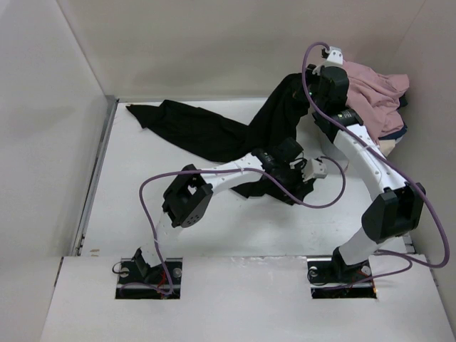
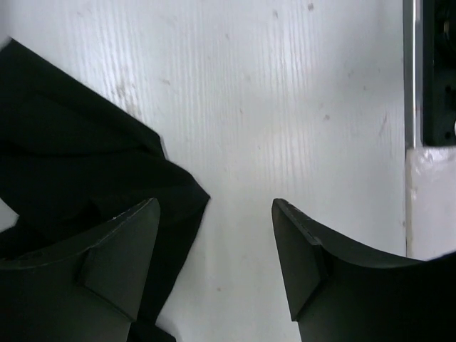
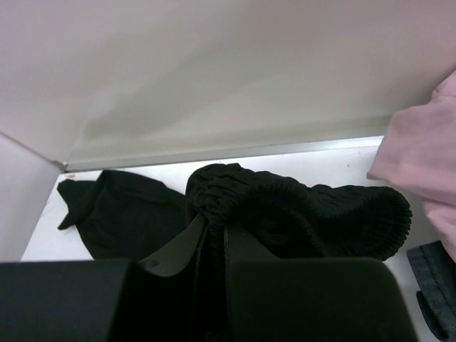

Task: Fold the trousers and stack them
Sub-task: Flatten the trousers out

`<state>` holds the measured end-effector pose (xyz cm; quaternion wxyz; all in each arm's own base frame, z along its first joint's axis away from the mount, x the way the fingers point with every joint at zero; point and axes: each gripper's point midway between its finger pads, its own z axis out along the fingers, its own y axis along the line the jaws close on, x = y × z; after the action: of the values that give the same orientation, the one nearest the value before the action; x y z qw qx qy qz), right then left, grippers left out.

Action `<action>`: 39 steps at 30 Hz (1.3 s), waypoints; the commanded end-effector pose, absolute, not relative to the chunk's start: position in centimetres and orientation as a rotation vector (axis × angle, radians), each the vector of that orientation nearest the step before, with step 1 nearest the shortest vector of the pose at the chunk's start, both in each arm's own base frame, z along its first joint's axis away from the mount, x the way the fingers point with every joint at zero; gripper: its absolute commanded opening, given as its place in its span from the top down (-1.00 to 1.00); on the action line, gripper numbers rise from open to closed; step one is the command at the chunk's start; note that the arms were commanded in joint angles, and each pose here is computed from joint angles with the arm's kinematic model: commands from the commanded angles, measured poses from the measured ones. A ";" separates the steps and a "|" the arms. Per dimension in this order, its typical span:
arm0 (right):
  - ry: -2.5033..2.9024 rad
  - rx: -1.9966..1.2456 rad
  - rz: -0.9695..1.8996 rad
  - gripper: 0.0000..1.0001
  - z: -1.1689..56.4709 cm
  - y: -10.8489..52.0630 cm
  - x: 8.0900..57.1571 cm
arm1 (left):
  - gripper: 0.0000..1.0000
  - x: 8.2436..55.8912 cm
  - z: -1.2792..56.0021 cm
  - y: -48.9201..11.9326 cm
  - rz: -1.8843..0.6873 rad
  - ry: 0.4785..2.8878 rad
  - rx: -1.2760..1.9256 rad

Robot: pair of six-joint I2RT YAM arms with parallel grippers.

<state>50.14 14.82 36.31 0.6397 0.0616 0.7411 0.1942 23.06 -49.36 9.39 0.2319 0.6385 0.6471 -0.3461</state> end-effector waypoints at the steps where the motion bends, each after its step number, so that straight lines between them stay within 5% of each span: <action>1: 1.538 0.117 0.492 1.00 41.5 14.4 48.7 | -0.28 25.5 13.2 -52.8 -0.970 1.681 1.597; 12: 1.525 0.095 0.489 0.93 41.7 14.1 47.1 | 0.03 26.8 5.8 -51.5 -0.803 1.862 1.638; 15: 1.545 0.083 0.462 0.82 40.8 13.9 47.1 | 0.72 25.2 4.7 -51.2 -0.811 1.888 1.706; 17: 1.560 0.084 0.448 0.84 40.1 13.7 47.2 | 1.00 24.4 4.4 -50.4 -0.800 1.905 1.747; 22: 1.597 0.094 0.433 0.94 38.8 13.3 47.6 | 1.00 25.3 10.5 -43.0 -0.715 1.854 1.719; 31: 1.655 0.173 0.367 1.00 36.4 12.2 47.6 | 1.00 32.1 23.3 -14.1 -0.183 1.947 1.487; 39: 1.986 0.176 0.282 0.96 28.4 14.6 41.5 | 0.97 36.4 29.7 3.2 0.231 1.960 0.986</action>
<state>45.26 13.83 29.62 0.5706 0.0720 0.8074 0.1318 37.25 1.95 29.49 0.4426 0.3809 0.8080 0.0787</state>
